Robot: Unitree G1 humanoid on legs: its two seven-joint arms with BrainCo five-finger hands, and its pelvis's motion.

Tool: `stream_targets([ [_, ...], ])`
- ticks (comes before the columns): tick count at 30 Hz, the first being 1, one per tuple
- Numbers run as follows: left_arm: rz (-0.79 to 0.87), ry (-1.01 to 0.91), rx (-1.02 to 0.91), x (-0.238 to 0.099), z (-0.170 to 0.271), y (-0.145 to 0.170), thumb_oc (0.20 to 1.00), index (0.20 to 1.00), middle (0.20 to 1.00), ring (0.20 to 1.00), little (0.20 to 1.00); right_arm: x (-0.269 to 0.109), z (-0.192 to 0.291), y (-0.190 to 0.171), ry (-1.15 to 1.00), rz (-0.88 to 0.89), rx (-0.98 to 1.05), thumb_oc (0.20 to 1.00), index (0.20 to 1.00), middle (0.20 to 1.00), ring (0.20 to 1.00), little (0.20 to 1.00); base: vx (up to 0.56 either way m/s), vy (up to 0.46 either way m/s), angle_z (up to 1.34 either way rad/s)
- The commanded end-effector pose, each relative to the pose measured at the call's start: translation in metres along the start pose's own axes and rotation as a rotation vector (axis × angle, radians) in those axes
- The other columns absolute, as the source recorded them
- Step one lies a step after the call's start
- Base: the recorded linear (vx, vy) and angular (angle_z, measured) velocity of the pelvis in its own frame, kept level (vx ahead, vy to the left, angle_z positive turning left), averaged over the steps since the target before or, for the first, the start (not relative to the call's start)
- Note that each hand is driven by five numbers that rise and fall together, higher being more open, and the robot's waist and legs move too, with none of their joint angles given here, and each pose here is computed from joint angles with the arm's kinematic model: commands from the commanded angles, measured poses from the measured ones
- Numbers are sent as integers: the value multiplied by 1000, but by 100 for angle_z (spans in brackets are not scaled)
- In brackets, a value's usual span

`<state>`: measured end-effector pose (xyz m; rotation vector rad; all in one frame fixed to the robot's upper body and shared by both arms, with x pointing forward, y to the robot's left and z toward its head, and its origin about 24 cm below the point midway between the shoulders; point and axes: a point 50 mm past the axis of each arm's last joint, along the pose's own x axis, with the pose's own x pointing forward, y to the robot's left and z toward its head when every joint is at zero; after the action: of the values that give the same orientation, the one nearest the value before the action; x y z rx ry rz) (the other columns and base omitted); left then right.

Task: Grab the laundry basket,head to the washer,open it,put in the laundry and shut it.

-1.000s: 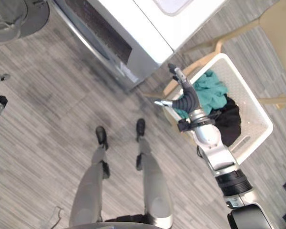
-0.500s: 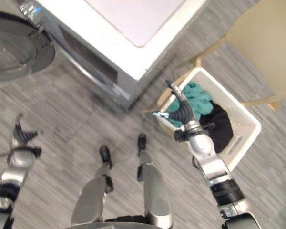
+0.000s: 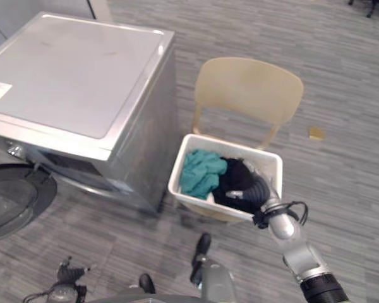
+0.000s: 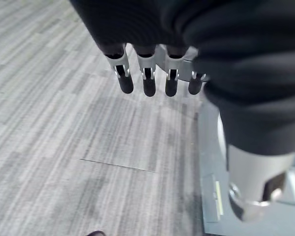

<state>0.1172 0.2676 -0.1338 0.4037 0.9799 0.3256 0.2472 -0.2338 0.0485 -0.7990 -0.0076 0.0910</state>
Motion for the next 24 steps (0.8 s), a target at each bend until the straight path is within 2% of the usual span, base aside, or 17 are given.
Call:
stream_targets([
  [1, -29, -48, 83, 0, 5, 3, 1000, 1000, 1000, 1000, 1000, 14, 34, -9, -170, -20, -92, 1000, 1000, 1000, 1000, 1000, -78, -61, -63],
  [2, -67, -73, 74, 1, 14, -10, 1000, 1000, 1000, 1000, 1000, 24, 43, -5, -208, 27, -147, 1000, 1000, 1000, 1000, 1000, -76, -50, -95],
  [11, -80, -47, 85, -2, 3, -12, 1000, 1000, 1000, 1000, 1000, 46, 54, 9, -254, 109, -277, 1000, 1000, 1000, 1000, 1000, 74, 75, -88],
  [16, -80, 40, 145, -3, -19, -6, 1000, 1000, 1000, 1000, 1000, 52, 50, 17, -227, 149, -329, 1000, 1000, 1000, 1000, 1000, 76, 204, 32],
  [24, -23, -18, 163, 6, 1, 10, 1000, 1000, 1000, 1000, 1000, 82, 71, 11, -274, 92, -429, 1000, 1000, 1000, 1000, 1000, -13, 109, -8],
])
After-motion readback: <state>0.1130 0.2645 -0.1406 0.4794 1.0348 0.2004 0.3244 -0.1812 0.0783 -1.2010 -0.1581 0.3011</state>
